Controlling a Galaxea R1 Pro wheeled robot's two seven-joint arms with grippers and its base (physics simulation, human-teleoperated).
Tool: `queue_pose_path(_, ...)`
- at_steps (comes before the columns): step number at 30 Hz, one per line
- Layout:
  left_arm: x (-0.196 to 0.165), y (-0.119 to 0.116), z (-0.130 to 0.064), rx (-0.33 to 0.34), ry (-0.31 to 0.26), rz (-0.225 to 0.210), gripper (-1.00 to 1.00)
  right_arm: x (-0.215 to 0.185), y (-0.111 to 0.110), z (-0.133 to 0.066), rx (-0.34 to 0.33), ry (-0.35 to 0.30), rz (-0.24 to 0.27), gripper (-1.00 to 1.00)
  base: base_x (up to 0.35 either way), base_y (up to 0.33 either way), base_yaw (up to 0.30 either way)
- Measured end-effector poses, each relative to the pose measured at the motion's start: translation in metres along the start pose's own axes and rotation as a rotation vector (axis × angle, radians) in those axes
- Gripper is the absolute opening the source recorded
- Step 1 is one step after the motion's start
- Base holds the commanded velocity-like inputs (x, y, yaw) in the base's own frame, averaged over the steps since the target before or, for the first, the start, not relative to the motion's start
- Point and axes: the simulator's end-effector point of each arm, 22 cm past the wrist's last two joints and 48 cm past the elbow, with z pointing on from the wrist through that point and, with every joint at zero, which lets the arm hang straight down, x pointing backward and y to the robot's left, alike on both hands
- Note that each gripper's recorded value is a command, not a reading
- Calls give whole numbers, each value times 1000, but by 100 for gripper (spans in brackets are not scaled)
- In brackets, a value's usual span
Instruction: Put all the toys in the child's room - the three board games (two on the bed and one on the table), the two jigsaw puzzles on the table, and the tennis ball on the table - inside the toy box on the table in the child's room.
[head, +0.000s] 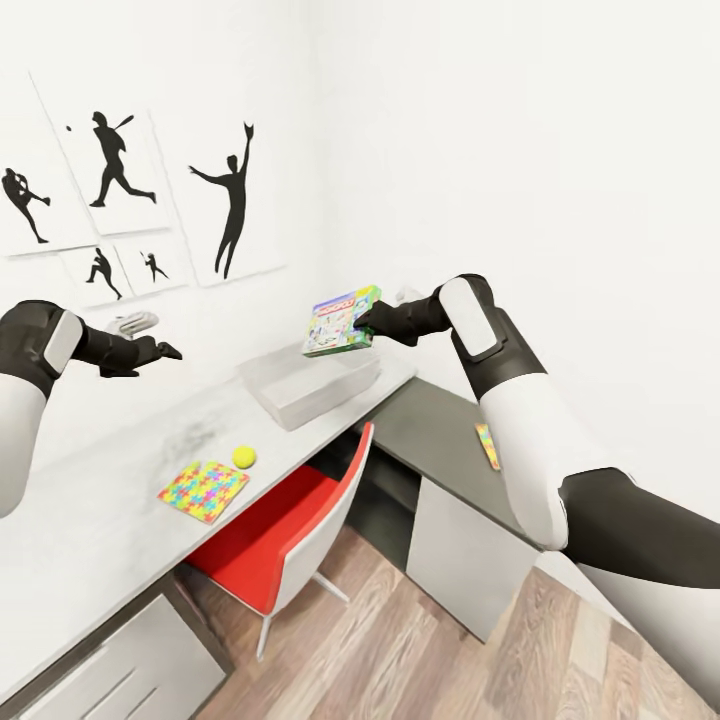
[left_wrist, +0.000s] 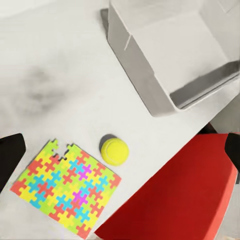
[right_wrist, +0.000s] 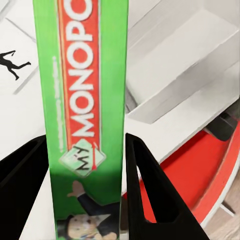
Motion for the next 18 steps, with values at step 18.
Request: queue_pose_path(18, 1, -2, 1, 1, 2, 3, 100, 0, 0, 1, 0, -1, -1, -100, 170, -230, 99)
